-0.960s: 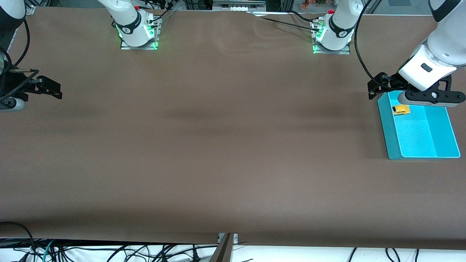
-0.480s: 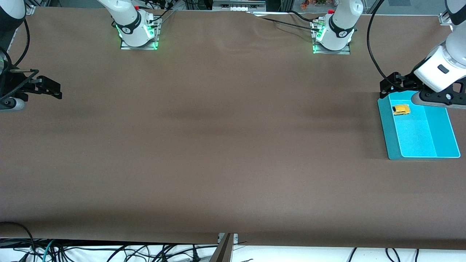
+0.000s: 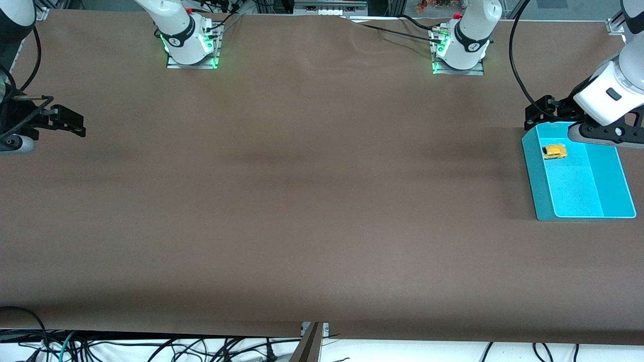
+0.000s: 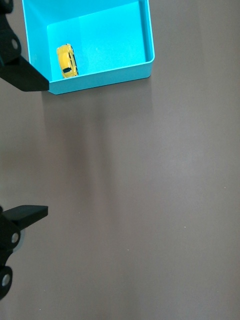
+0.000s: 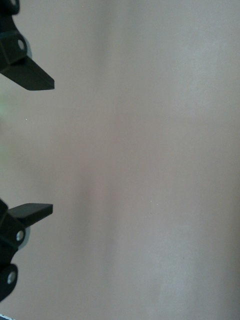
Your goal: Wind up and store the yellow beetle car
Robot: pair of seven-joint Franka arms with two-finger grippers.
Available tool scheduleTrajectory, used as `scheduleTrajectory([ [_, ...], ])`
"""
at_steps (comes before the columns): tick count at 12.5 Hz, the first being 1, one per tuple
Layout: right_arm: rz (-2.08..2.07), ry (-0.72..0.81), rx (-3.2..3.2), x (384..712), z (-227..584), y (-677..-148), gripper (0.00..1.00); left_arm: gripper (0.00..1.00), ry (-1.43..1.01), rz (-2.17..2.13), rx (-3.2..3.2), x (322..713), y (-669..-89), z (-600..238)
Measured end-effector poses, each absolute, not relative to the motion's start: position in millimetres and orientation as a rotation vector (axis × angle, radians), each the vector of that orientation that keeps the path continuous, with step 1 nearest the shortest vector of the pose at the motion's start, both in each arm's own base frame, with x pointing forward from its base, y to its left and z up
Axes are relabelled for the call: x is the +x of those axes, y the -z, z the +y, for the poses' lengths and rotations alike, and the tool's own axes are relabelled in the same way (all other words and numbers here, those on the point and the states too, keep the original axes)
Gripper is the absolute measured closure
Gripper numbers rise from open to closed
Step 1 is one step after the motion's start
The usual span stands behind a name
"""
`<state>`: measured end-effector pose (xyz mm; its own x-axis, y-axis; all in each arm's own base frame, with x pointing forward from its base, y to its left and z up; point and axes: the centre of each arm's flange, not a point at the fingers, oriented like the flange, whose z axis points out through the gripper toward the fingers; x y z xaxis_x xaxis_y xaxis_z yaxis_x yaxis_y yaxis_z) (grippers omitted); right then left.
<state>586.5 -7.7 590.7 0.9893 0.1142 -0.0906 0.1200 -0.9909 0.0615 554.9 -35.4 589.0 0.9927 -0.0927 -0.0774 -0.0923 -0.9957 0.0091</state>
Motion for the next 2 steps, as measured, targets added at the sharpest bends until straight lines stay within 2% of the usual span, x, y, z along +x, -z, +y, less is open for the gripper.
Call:
scheduleTrajectory([
  [2, 0.181, 0.134, 3.067, 586.5, -7.7, -590.7, 0.00, 0.00, 0.134, -0.144, 3.130, 554.0, -588.9, -36.1],
])
